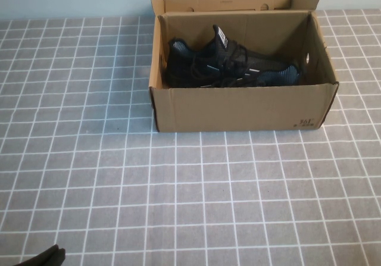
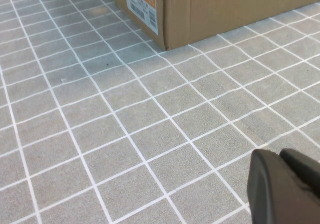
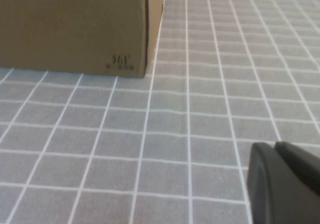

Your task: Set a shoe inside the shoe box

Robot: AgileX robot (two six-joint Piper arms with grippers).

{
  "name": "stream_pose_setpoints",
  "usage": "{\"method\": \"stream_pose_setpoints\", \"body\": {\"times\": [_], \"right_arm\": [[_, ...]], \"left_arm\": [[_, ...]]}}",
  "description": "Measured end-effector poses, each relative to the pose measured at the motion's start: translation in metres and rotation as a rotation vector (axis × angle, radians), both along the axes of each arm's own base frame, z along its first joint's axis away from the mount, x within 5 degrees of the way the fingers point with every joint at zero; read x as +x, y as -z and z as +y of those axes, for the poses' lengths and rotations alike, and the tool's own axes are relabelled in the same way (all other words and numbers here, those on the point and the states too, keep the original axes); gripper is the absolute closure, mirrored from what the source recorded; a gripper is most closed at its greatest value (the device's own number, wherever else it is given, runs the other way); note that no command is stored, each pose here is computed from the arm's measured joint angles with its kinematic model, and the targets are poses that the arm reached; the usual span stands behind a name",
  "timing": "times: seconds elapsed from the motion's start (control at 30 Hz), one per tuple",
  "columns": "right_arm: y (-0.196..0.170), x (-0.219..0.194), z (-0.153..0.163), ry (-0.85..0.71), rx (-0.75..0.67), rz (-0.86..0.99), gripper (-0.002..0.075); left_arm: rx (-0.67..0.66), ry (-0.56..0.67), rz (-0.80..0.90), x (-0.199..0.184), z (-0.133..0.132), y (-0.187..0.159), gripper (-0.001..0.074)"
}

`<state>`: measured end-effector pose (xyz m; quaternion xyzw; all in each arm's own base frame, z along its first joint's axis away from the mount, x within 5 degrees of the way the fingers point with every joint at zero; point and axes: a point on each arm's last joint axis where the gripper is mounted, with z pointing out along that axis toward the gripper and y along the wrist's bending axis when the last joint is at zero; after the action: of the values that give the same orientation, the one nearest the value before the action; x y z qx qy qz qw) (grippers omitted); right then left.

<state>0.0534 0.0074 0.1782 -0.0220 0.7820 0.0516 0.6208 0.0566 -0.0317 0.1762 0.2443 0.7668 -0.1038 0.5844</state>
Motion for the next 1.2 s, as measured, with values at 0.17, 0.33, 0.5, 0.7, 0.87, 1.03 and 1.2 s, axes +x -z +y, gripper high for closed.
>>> {"method": "stream_pose_setpoints", "body": {"times": [0.17,0.33,0.5,0.7,0.87,1.03,1.2], "right_arm": [[0.002,-0.001,0.001,-0.011,0.013,0.023,0.0742],[0.002,-0.001,0.003,-0.017,0.061,0.028,0.0742],[0.002,-0.001,0.003,-0.019,0.082,0.029,0.0742],[0.002,-0.001,0.004,-0.020,0.087,0.031,0.0742],[0.002,-0.001,0.004,-0.020,0.087,0.031,0.0742],[0.002,-0.001,0.004,-0.020,0.087,0.031,0.0742],[0.002,-0.001,0.004,-0.020,0.086,0.031,0.0742]], "left_arm": [[0.000,0.000,0.000,0.000,0.000,0.000,0.0736],[0.000,0.000,0.000,0.000,0.000,0.000,0.0736],[0.000,0.000,0.000,0.000,0.000,0.000,0.0736],[0.003,0.002,0.007,0.000,0.000,0.001,0.0736],[0.007,0.007,0.018,-0.001,0.000,0.002,0.0736],[0.011,0.001,-0.005,0.000,0.000,0.000,0.0736],[-0.085,-0.106,-0.150,0.007,0.006,-0.015,0.0736]]}}
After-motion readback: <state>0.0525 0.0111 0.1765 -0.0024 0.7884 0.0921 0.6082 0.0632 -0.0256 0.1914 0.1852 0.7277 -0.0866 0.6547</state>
